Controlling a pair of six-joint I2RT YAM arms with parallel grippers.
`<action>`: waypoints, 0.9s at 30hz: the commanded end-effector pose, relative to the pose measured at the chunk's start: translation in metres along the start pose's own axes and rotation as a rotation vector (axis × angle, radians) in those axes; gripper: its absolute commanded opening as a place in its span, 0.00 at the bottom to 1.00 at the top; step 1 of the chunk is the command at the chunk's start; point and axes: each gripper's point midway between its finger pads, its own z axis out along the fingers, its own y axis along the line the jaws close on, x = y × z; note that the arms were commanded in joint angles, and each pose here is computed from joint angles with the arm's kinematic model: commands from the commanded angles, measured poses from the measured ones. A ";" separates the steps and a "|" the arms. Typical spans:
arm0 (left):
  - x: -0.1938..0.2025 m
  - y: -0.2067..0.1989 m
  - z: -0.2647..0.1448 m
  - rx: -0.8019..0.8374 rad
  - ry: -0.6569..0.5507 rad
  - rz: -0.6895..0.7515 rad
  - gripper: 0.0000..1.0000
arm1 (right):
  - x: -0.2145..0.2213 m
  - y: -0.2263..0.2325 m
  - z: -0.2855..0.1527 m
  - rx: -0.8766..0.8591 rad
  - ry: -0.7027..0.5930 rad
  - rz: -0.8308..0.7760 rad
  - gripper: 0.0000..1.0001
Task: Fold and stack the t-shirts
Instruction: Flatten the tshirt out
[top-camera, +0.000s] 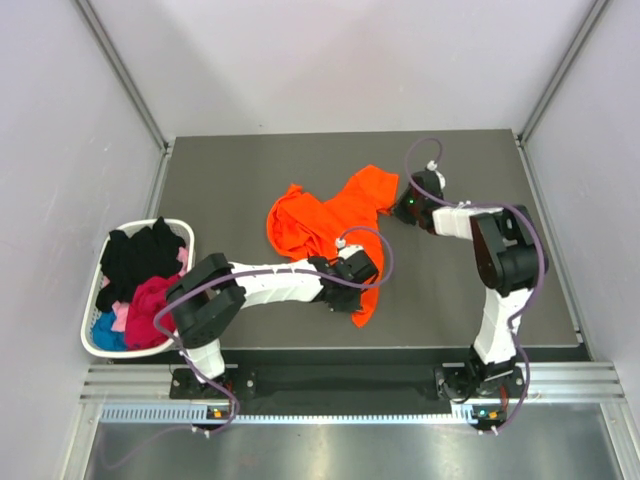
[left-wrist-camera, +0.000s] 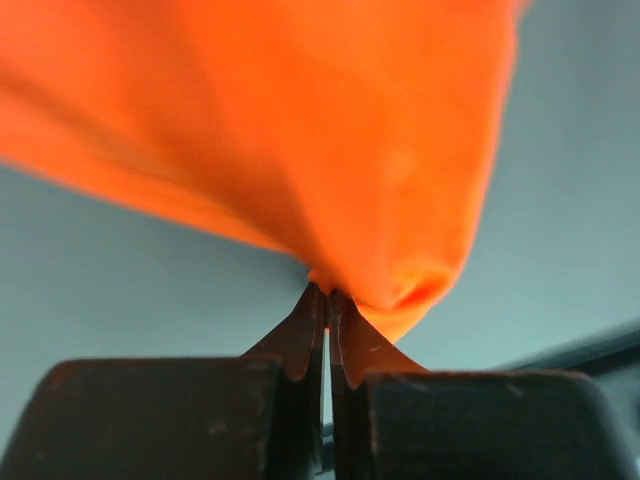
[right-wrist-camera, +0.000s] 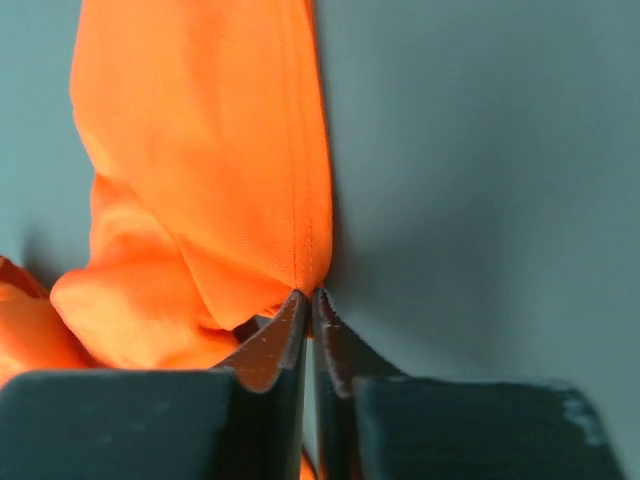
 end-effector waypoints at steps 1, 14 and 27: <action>-0.021 0.061 -0.023 -0.286 -0.044 0.053 0.00 | -0.056 -0.009 -0.058 0.065 -0.101 0.009 0.00; -0.054 0.123 -0.077 -0.366 -0.118 0.023 0.00 | 0.090 -0.081 -0.192 0.104 0.143 0.039 0.24; -0.037 0.111 -0.102 -0.204 -0.122 0.001 0.59 | 0.013 -0.123 -0.213 0.422 -0.067 0.054 0.48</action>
